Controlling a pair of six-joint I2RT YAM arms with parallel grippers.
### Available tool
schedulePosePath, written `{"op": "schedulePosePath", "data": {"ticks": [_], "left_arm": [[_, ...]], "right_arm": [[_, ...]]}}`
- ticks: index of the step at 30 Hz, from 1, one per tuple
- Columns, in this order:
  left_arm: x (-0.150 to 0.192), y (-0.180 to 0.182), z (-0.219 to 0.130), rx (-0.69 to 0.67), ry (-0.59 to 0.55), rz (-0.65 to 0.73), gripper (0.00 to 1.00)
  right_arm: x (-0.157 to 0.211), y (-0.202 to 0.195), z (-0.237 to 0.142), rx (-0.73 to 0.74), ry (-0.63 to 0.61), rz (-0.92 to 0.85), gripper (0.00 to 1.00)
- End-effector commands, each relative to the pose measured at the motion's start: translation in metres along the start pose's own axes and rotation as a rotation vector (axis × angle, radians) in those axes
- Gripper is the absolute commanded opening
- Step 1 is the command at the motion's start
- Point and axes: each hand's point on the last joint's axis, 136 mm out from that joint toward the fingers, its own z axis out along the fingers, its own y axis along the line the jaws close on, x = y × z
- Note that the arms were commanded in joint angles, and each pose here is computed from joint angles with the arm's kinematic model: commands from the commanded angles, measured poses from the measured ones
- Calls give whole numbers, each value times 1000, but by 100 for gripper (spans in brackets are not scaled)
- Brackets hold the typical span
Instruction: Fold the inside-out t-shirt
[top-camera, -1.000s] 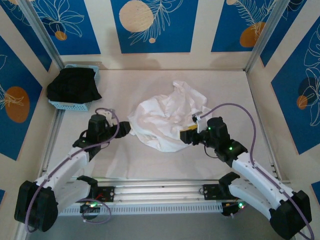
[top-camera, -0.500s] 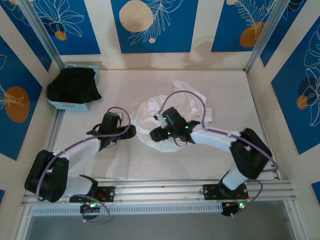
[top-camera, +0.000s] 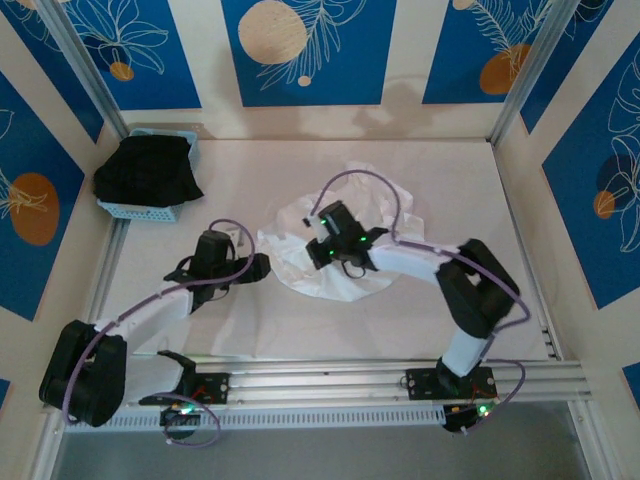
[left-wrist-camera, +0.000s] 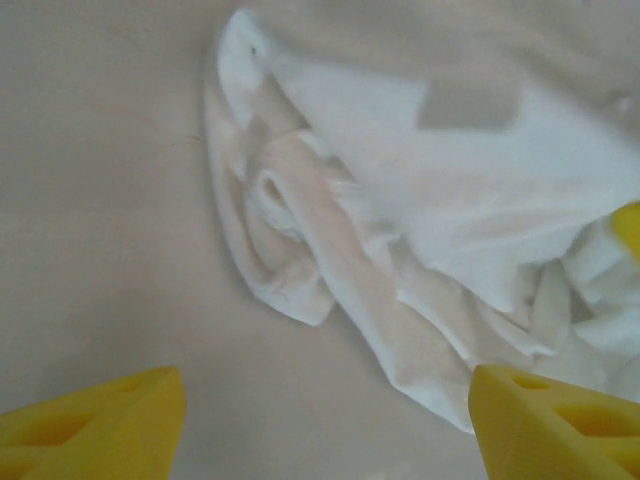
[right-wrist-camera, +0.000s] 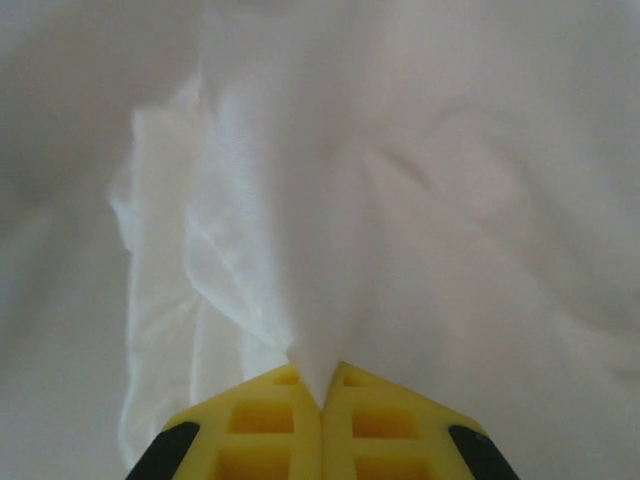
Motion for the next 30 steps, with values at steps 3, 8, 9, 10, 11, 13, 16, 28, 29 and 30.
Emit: {"op": "schedulePosePath", "data": {"ticks": [3,8,9,10,11,13,16,28,29,30], "left_arm": [[-6,-34,13,117,16,70,73],[-4,-60,42,156,83,127,72],[-2,-59,49,140,98,135,72],[-1,-56,57,115,113,137,72],[-1,-51,65,88,125,137,72],[-4,-38,74,9,131,150,71],[-11,-33,75,-35,119,185,70],[-8,-114,44,135,24,593,51],[-4,-123,49,167,49,604,49],[-1,-130,52,189,65,614,48]], "right_arm": [[-19,1,-50,-159,-106,168,2],[-18,-12,-68,-155,-136,218,2],[-19,-14,-71,-153,-143,222,2],[-18,-17,-74,-150,-148,227,2],[-17,-19,-77,-145,-153,230,2],[-16,-22,-83,-141,-159,231,1],[-12,-26,-90,-130,-155,221,1],[-9,-29,-102,-172,-135,206,1],[-9,-30,-101,-174,-134,212,1],[-9,-30,-101,-175,-133,215,1]]}}
